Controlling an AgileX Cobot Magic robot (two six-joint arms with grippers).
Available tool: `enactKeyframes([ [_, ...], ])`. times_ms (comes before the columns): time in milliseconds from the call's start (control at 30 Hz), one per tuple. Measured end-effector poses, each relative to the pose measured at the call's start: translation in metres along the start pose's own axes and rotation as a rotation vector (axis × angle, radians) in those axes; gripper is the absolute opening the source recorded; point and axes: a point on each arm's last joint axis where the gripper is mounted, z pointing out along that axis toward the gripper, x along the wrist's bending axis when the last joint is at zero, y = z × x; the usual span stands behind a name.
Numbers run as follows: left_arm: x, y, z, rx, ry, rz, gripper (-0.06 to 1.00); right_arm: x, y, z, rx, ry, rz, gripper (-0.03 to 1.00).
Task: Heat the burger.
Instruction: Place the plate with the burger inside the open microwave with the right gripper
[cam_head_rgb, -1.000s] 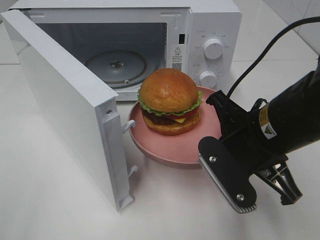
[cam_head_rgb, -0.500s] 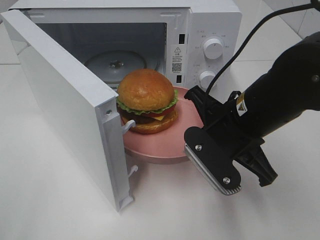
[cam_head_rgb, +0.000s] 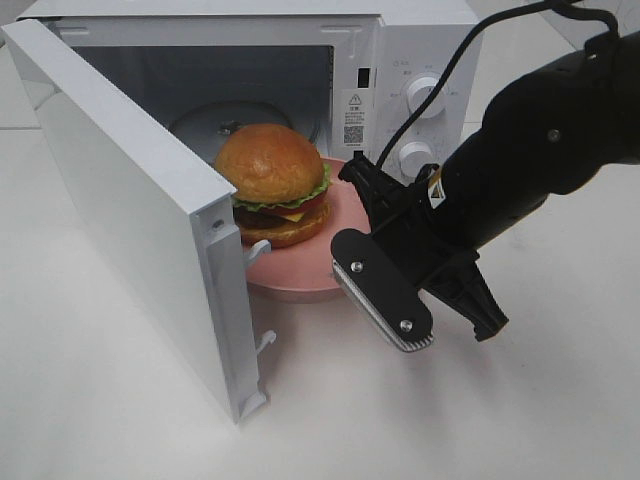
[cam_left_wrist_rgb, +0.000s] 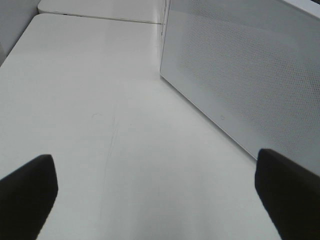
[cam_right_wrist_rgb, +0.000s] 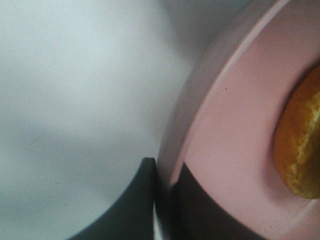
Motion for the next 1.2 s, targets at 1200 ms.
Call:
enactKeyframes([
  [1200,0.000,0.000,0.000,0.000,0.000,0.000,1.00,-0.077,-0.002,0.050,0.029,-0.001,-0.054,0.04],
])
